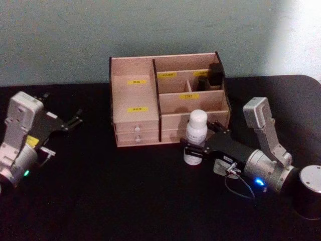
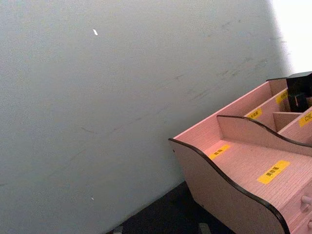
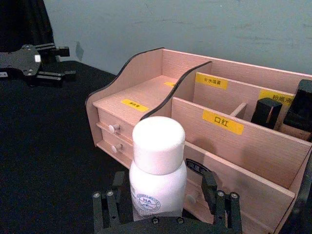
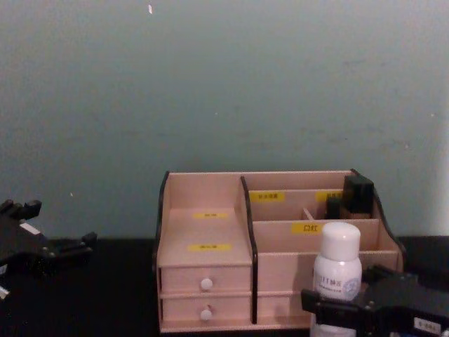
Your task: Pick up the facial cleanser and watermelon frost from the table and place them into the tiered storage box.
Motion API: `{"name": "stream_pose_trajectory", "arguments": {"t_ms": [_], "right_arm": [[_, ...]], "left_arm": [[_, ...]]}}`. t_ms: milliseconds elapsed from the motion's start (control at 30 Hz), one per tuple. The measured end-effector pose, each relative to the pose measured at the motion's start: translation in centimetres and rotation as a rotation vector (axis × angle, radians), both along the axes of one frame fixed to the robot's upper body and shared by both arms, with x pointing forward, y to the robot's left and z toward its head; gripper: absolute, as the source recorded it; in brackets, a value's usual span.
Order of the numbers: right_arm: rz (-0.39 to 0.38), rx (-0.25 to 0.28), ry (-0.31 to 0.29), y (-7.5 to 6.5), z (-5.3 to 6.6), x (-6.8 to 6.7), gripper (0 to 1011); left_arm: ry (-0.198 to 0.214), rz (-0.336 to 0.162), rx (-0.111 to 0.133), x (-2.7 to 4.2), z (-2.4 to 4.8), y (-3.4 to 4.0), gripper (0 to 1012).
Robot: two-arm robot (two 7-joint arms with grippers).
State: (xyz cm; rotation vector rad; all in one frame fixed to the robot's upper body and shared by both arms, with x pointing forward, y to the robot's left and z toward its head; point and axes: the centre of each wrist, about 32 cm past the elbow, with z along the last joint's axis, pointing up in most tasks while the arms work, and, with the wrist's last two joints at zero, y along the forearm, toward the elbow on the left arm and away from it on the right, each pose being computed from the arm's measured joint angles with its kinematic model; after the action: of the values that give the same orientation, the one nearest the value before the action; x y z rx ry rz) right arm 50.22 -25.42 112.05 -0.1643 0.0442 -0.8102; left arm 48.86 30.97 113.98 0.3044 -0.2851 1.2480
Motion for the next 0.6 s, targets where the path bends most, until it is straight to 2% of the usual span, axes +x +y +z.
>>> {"name": "stream_pose_trajectory", "arguments": {"t_ms": [133,233,367,467,567,600], "right_arm": [[0.0,0.0,0.0,0.0,0.0,-0.01,1003],[0.0,0.0,0.0,0.01,0.0,-0.02,960],[0.0,0.0,0.0,0.01,0.0,-0.02,841],[0.0,0.0,0.0,0.01,0.0,-0.02,788],[-0.001,0.0,0.0,0.01,0.0,-0.02,679],[-0.001,0.0,0.0,0.01,0.0,-0.02,679]], "left_arm": [[0.0,0.0,0.0,0.0,0.0,0.0,1001],[0.0,0.0,0.0,0.0,0.0,0.0,1001],[0.0,0.0,0.0,0.0,0.0,0.0,1001],[0.0,0.0,0.0,0.0,-0.01,0.0,1001],[0.0,0.0,0.0,0.0,0.0,0.0,1001],[0.0,0.0,0.0,0.0,0.0,0.0,1001]]}}
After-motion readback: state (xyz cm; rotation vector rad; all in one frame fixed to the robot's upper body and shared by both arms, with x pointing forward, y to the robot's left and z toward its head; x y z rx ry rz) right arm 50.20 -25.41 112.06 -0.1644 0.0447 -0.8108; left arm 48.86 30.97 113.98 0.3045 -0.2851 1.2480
